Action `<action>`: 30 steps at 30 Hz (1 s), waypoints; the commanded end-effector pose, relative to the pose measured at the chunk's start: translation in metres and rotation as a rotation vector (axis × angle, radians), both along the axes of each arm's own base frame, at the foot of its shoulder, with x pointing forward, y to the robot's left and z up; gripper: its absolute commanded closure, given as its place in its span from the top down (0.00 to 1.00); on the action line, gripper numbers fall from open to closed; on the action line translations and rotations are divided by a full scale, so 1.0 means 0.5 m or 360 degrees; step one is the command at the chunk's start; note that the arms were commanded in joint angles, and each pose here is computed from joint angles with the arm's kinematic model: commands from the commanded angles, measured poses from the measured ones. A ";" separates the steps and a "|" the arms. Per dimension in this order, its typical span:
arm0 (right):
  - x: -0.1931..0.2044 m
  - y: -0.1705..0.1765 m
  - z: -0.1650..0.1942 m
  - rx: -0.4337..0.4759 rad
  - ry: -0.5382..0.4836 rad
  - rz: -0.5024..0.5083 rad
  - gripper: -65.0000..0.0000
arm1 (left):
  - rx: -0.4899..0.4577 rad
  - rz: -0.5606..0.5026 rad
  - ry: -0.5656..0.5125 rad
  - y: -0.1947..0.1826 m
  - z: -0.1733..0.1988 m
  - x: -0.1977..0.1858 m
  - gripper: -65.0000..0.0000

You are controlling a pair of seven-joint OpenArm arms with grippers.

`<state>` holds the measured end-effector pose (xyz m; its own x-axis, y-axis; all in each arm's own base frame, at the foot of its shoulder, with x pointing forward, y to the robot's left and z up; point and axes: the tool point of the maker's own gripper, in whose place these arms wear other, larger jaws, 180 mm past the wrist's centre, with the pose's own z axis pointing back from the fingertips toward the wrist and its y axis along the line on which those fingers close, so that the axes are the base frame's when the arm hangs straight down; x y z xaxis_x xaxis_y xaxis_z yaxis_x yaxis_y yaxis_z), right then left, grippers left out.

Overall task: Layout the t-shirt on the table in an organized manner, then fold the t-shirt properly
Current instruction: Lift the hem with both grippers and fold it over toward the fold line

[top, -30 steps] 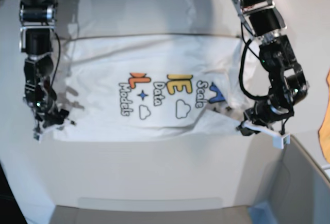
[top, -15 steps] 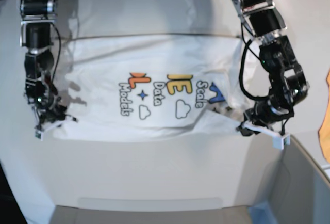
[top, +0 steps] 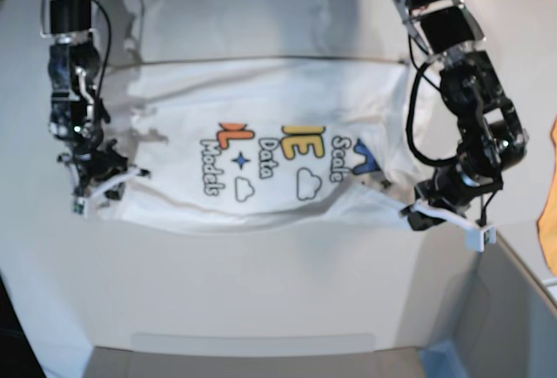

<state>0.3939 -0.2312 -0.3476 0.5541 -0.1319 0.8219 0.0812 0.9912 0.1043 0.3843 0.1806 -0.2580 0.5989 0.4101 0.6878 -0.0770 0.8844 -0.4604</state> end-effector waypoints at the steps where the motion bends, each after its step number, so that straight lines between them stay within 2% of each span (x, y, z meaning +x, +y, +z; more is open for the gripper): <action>1: 0.014 -0.021 0.050 -0.0016 -0.0126 -0.0032 0.00 | 0.0023 -0.0006 -0.0075 0.004 0.035 0.005 0.00; 8: -0.017 -0.049 0.092 0.0034 -0.0234 -0.0136 0.00 | 0.0061 -0.0009 -0.0043 0.002 0.014 -0.035 0.00; 14: -0.048 -0.041 0.087 0.0022 -0.0226 -0.0117 0.00 | 0.0114 -0.0008 -0.0067 0.002 0.021 -0.070 0.00; 17: -0.060 -0.044 0.076 0.0015 -0.0205 -0.0124 0.00 | 0.0121 0.0047 -0.0060 0.023 0.017 -0.090 0.00; 20: -0.072 -0.082 0.077 0.0018 -0.0209 -0.0210 0.00 | 0.0126 0.0075 -0.0046 0.034 0.012 -0.103 0.00; 22: -0.077 -0.094 0.076 0.0033 -0.0212 -0.0253 0.00 | 0.0079 0.0066 -0.0038 0.033 0.009 -0.111 0.00; 27: -0.082 -0.123 0.086 0.0032 -0.0233 -0.0317 0.00 | -0.0254 0.0008 -0.0094 0.029 0.034 -0.137 0.00; 30: -0.089 -0.123 0.078 0.0030 -0.0216 -0.0316 0.00 | -0.0350 0.0033 -0.0075 0.040 0.021 -0.168 0.00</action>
<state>0.3434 -0.2873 -0.3250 0.4451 -0.2691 0.8541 0.2678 0.9501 0.1597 0.3004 0.2039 -0.2540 0.5527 0.5777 0.6007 -0.0928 0.7590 -0.6445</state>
